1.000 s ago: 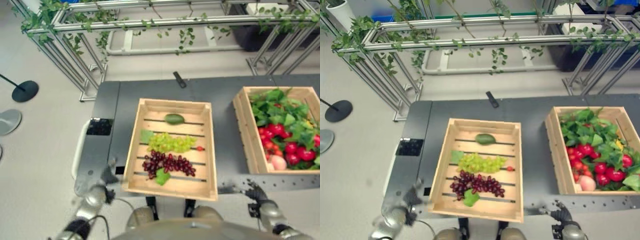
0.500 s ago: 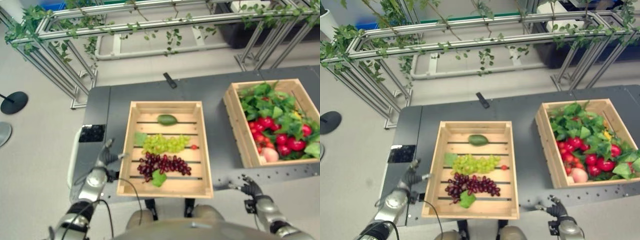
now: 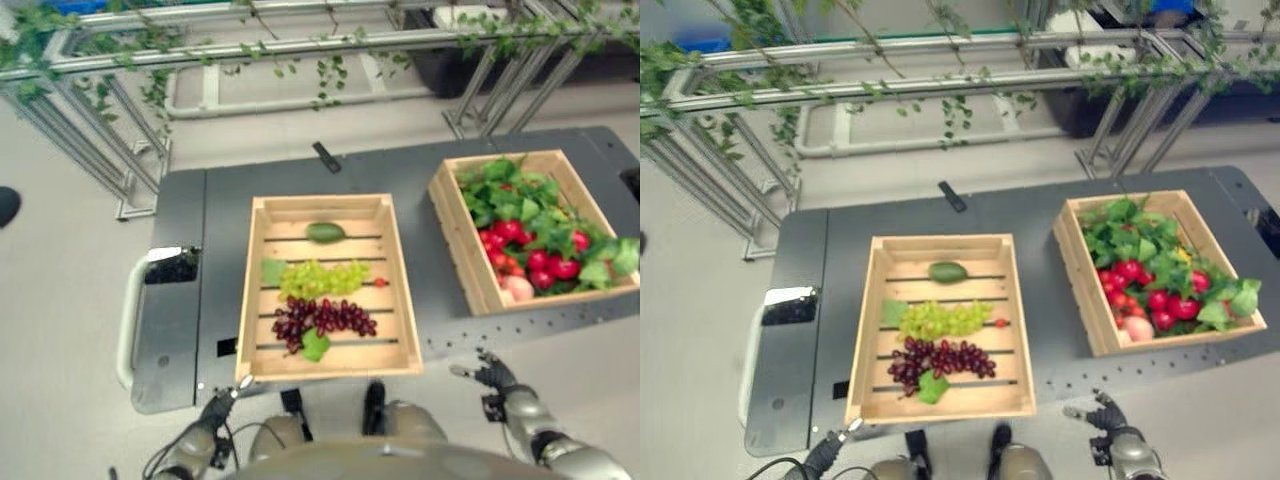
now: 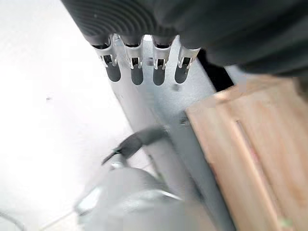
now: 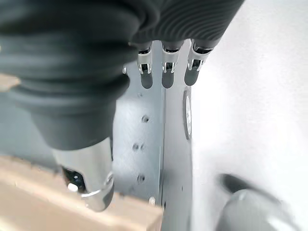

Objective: Pick up the fruits from the basket on one side to the basket on the other side

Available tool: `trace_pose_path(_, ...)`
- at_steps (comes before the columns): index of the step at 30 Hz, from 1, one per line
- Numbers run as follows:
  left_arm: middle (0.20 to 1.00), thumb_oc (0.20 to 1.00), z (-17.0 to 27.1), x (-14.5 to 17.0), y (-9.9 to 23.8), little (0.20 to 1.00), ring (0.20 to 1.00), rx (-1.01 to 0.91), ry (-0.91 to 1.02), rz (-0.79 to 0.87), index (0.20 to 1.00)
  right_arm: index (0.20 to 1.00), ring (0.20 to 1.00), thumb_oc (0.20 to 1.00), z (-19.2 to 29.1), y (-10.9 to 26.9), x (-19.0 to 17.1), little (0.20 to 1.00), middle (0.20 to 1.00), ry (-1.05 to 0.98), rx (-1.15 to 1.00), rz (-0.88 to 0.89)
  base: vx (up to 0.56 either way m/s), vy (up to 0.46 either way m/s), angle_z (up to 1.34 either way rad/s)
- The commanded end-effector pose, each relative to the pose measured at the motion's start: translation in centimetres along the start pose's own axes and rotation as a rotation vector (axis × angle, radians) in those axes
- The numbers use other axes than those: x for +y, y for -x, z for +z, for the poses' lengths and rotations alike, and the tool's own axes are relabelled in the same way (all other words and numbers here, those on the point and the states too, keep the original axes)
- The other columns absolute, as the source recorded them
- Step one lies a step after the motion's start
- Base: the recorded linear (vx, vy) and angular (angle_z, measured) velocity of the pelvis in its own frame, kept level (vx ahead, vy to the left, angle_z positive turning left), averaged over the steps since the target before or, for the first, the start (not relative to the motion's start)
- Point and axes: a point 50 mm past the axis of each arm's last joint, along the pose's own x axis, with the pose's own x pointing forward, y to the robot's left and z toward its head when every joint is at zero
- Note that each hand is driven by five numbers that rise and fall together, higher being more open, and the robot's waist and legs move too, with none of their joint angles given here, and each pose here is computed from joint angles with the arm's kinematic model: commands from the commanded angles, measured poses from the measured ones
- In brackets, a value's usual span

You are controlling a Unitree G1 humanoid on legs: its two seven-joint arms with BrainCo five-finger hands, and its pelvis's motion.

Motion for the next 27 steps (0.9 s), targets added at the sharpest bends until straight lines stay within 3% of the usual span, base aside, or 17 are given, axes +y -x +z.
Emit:
trace_pose_path(1, 1.0, 1.0, -0.9, 0.2, 0.1, 1.0, 1.0, 0.045, 0.061, 0.031, 1.0, 1.0, 1.0, 1.0, 2.5, -0.4, -1.2, 1.0, 1.0, -0.002, -0.085, -0.032, -0.22, -0.265, -0.06)
trace_pose_path(15, 1.0, 1.0, 0.2, -0.2, -0.1, 1.0, 1.0, 0.02, 0.094, 0.05, 1.0, 1.0, 1.0, 1.0, 1.5, -0.1, -2.4, 1.0, 1.0, -0.019, -0.06, -0.077, -0.23, -0.243, 0.22)
trace_pose_path(27, 1.0, 1.0, -0.3, -0.3, 0.0, 1.0, 1.0, 0.025, 0.098, 0.036, 1.0, 1.0, 1.0, 1.0, 0.1, 0.2, -2.2, 1.0, 1.0, -0.05, -0.019, -0.065, -0.13, 0.009, 0.13)
